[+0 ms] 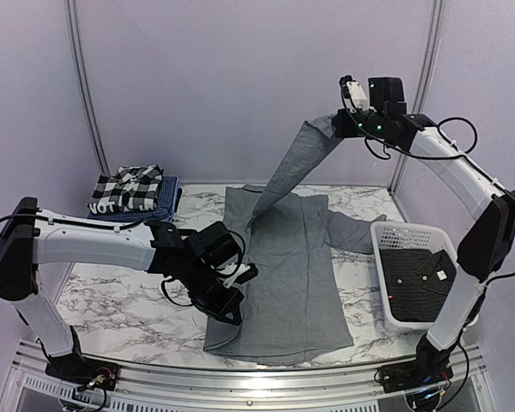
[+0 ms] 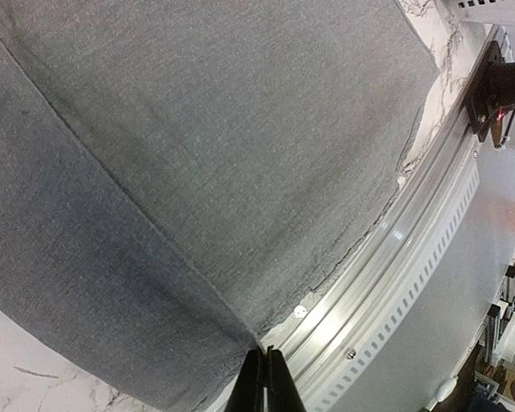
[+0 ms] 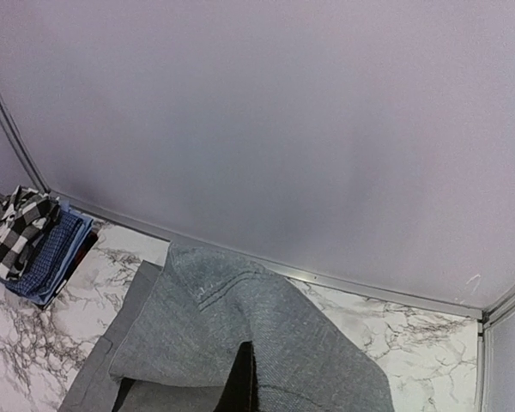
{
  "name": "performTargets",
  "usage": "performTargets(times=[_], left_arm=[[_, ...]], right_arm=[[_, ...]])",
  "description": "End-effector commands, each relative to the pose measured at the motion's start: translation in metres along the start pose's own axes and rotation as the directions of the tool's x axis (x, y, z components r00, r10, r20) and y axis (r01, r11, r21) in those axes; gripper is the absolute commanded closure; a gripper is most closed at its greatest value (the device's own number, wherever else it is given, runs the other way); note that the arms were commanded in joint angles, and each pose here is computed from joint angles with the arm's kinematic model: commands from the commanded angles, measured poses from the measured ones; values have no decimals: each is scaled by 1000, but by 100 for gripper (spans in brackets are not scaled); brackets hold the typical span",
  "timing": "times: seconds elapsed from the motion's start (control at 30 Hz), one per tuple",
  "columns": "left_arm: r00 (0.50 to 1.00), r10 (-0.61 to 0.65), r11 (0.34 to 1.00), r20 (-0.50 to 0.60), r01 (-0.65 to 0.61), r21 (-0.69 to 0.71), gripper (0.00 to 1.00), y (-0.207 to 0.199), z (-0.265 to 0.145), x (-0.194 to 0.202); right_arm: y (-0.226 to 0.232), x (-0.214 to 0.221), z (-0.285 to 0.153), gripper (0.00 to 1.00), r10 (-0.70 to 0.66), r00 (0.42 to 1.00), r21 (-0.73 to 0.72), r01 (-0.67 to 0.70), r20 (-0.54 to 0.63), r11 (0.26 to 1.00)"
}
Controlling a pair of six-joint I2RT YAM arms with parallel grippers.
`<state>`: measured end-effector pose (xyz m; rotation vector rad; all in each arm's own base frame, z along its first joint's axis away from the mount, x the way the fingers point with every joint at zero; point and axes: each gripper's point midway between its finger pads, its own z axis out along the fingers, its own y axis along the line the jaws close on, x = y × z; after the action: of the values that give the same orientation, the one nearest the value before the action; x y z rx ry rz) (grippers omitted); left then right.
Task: Fold and stack the long sleeve shirts
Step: Fold the flattened shirt at the center of the board.
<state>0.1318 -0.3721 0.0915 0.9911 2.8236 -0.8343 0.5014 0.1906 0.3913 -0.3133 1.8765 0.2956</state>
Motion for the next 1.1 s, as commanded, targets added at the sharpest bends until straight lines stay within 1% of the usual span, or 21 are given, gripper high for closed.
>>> performTargets(times=[0.0, 0.17, 0.3, 0.4, 0.43, 0.47, 0.5, 0.53, 0.67, 0.8, 0.9, 0.97, 1.07], left_arm=[[999, 24, 1000, -35, -23, 13, 100, -5, 7, 1], [999, 26, 999, -48, -25, 20, 100, -6, 15, 0], [999, 24, 999, -43, -23, 31, 94, -8, 18, -2], [999, 27, 999, -37, -25, 38, 81, -9, 18, -3], [999, 29, 999, -34, -28, 38, 73, -9, 17, -3], [999, 32, 999, -27, -31, 36, 62, -9, 15, -4], [999, 34, 999, -17, -34, 33, 56, -10, 13, -5], [999, 34, 999, -7, -34, 31, 54, -10, 10, -7], [999, 12, 1000, 46, -12, 6, 51, -4, -3, -16], [989, -69, 997, 133, 71, -11, 51, 16, -27, -32], [961, -154, 987, 231, 162, -19, 51, 40, -54, -47], [938, -202, 976, 281, 218, -27, 51, 58, -69, -53], [914, -252, 960, 319, 277, -34, 51, 80, -82, -58]], right_arm=[[8, 2, -6, 100, -22, 1000, -59, 23, 10, 998], [24, 15, -10, 100, -33, 999, -152, 32, -1, 988], [36, 25, -17, 100, -42, 999, -212, 39, -7, 976], [47, 33, -22, 100, -77, 997, -242, 73, -8, 968], [51, 36, -24, 100, -85, 996, -250, 80, -10, 965], [55, 38, -25, 100, -95, 995, -259, 89, -11, 962], [61, 40, -28, 100, -104, 995, -273, 97, -9, 957], [67, 43, -30, 100, -114, 993, -288, 106, -9, 952], [99, 55, -41, 100, -169, 986, -382, 158, 5, 910], [131, 71, -51, 100, -211, 978, -491, 184, 2, 851], [154, 82, -60, 100, -236, 972, -565, 192, -4, 803], [166, 85, -66, 100, -248, 969, -585, 199, -3, 786], [187, 87, -79, 100, -273, 962, -629, 216, 6, 747]])
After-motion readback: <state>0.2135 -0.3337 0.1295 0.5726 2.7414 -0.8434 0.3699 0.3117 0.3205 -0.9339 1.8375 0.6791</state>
